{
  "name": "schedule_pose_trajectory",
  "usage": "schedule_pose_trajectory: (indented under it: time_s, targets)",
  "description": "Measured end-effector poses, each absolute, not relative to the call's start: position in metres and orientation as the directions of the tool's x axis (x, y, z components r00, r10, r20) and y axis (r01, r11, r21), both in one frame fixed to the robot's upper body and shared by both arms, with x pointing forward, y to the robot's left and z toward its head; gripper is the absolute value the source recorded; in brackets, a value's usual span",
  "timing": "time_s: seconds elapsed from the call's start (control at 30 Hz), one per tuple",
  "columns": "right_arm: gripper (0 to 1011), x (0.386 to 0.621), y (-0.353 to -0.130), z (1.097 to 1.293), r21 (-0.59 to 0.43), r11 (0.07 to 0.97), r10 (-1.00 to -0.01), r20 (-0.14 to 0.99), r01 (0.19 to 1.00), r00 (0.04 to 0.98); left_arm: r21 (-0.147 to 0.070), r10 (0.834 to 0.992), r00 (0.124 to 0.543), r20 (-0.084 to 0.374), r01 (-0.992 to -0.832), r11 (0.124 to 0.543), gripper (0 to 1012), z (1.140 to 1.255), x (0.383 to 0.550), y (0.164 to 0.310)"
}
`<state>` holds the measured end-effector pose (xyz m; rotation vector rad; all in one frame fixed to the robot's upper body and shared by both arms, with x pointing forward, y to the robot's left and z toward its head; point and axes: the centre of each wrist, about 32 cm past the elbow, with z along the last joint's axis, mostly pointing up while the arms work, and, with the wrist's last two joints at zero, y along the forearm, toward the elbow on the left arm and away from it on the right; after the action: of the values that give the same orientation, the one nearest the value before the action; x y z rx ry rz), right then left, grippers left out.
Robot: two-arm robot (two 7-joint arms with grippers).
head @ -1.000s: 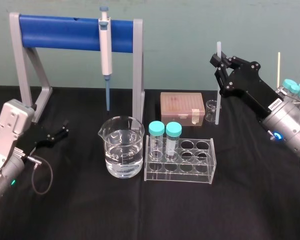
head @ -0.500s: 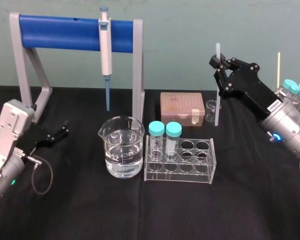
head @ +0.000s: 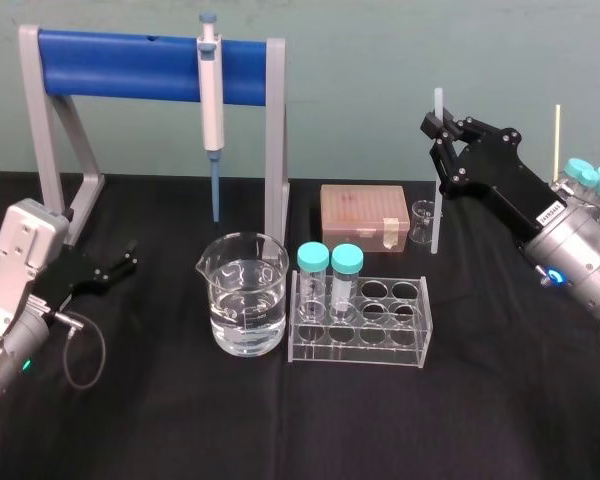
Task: Pick up the stirring rod with one hand, then place it down.
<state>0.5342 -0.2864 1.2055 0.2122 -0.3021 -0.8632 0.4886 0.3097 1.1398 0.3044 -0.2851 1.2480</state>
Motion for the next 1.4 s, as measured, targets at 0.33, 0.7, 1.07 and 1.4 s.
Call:
schedule_pose_trajectory:
  time_s: [0.33, 0.7, 1.07, 1.4]
  targets:
    - [70, 0.532, -0.281, 1.202, 0.301, 0.652, -0.753, 0.154, 0.696, 0.639, 0.07, 0.88, 0.292, 0.374, -0.955, 0.287, 1000, 1.14, 0.489, 0.31]
    - [70, 0.53, -0.27, 1.191, 0.274, 0.696, -0.709, 0.117, 0.664, 0.695, 0.07, 0.88, 0.292, 0.374, -0.955, 0.287, 1000, 1.14, 0.489, 0.31]
    - [71, 0.528, -0.271, 1.182, 0.237, 0.689, -0.718, 0.096, 0.685, 0.689, 0.07, 0.88, 0.292, 0.374, -0.955, 0.287, 1000, 1.14, 0.489, 0.31]
    - [70, 0.529, -0.274, 1.177, 0.235, 0.672, -0.734, 0.089, 0.702, 0.673, 0.07, 0.88, 0.292, 0.374, -0.955, 0.287, 1000, 1.14, 0.489, 0.31]
